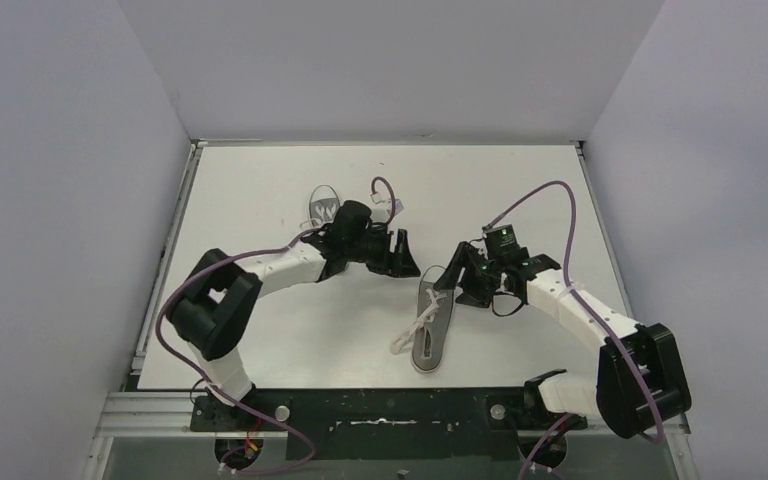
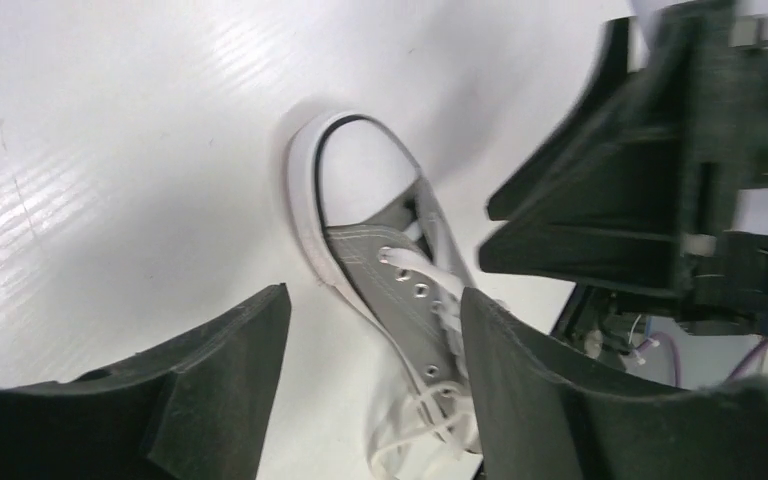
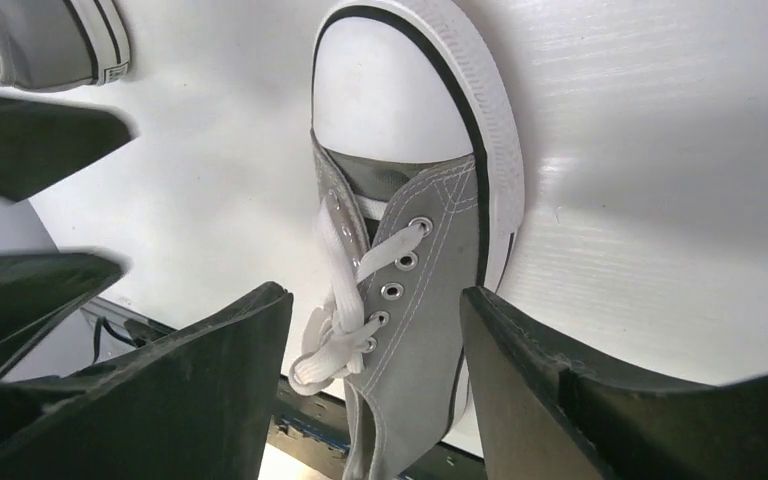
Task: Tie the shoes
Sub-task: Adjust the shoe at the center of the board.
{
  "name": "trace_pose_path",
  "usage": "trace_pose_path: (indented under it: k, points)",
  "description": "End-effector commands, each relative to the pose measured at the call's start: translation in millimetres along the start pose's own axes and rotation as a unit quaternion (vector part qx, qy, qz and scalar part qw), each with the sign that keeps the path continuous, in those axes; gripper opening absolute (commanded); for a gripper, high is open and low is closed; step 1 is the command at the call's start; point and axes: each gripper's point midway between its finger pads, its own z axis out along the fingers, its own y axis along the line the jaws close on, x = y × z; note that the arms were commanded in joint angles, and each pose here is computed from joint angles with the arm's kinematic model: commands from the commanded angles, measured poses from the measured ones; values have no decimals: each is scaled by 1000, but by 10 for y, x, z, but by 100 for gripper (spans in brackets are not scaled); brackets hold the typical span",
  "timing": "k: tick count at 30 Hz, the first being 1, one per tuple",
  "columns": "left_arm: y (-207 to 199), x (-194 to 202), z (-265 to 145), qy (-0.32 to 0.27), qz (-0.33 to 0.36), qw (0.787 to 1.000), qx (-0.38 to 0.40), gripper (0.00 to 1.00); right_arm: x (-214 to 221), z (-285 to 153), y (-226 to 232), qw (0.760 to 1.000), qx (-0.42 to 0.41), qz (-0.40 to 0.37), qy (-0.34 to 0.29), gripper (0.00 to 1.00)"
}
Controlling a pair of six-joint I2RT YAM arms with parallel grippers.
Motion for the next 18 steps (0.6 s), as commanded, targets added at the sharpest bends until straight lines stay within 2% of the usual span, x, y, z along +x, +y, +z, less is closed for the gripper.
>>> trace_pose_path:
  k: [1, 8, 12, 16, 18]
  points:
    - [-496, -60, -519, -15, 58, 998, 13, 57, 15, -184, -25, 998, 15, -55, 13, 64]
    - [-889, 690, -609, 17, 51, 998, 38, 40, 279, -300, 85, 996, -13, -76, 52, 62]
    - [-929, 814, -552, 17, 74, 997, 28, 31, 421, -359, 124, 994, -8, -94, 60, 60]
    - [-788, 972, -518, 49, 72, 996, -8, 26, 462, -358, 112, 993, -6, -97, 62, 60]
    - [-774, 992, -506, 55, 69, 996, -12, 29, 459, -354, 108, 994, -6, -96, 61, 60]
